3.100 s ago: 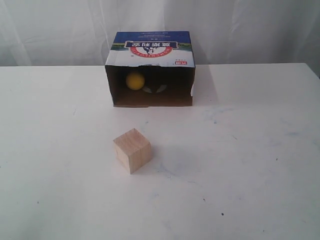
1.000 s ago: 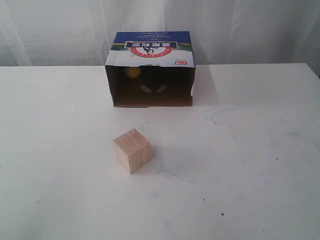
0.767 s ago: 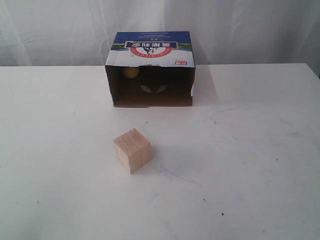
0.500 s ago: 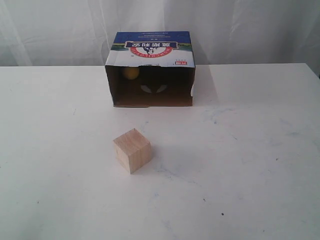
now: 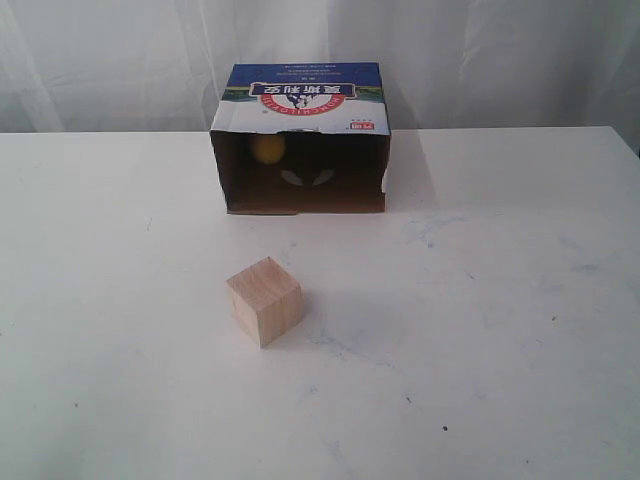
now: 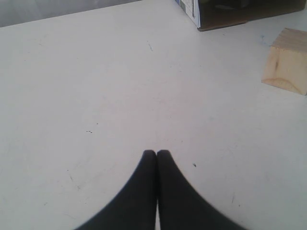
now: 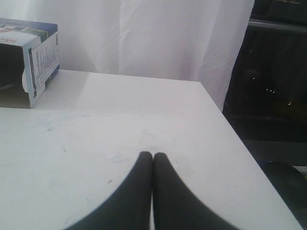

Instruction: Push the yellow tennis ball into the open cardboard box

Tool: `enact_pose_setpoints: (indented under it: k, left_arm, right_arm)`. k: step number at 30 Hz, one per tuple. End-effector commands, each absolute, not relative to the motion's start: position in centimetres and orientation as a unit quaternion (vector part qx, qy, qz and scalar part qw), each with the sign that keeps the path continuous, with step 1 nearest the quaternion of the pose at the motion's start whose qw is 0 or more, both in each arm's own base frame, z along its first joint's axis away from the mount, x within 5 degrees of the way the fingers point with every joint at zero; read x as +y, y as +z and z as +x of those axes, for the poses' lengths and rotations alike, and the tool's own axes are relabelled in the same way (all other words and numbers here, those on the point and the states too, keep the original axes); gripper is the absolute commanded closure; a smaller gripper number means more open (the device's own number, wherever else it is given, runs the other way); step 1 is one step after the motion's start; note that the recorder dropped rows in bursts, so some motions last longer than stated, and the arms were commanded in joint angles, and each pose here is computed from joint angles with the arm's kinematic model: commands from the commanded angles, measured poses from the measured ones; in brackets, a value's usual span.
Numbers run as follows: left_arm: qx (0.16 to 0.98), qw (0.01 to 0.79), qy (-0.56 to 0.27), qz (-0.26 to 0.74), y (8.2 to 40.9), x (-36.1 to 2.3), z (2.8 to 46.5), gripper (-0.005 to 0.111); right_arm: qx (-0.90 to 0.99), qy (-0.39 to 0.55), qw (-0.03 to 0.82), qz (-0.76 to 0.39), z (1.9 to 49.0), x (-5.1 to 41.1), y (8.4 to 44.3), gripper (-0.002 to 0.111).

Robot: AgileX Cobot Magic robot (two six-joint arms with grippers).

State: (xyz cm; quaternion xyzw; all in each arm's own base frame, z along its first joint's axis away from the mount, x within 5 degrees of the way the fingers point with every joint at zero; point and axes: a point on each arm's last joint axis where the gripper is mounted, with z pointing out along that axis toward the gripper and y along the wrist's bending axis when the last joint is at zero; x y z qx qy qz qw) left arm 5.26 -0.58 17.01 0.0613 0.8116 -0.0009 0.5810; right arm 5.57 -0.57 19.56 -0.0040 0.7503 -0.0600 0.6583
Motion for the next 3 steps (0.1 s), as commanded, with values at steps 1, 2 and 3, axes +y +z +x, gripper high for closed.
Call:
enact_pose_setpoints:
  k: [1, 2, 3]
  left_arm:
    - [0.812, 0.581, -0.004, 0.056, 16.89, -0.58, 5.23, 0.107]
    - [0.812, 0.581, -0.004, 0.056, 16.89, -0.58, 5.23, 0.107]
    - [0.812, 0.581, -0.004, 0.056, 16.89, -0.58, 5.23, 0.107]
  right_arm:
    - [0.75, -0.065, 0.658, -0.005, 5.54, -0.61, 19.38, 0.108]
    - [0.75, -0.065, 0.658, -0.005, 5.54, -0.61, 19.38, 0.108]
    - [0.75, -0.065, 0.658, -0.005, 5.54, -0.61, 19.38, 0.108]
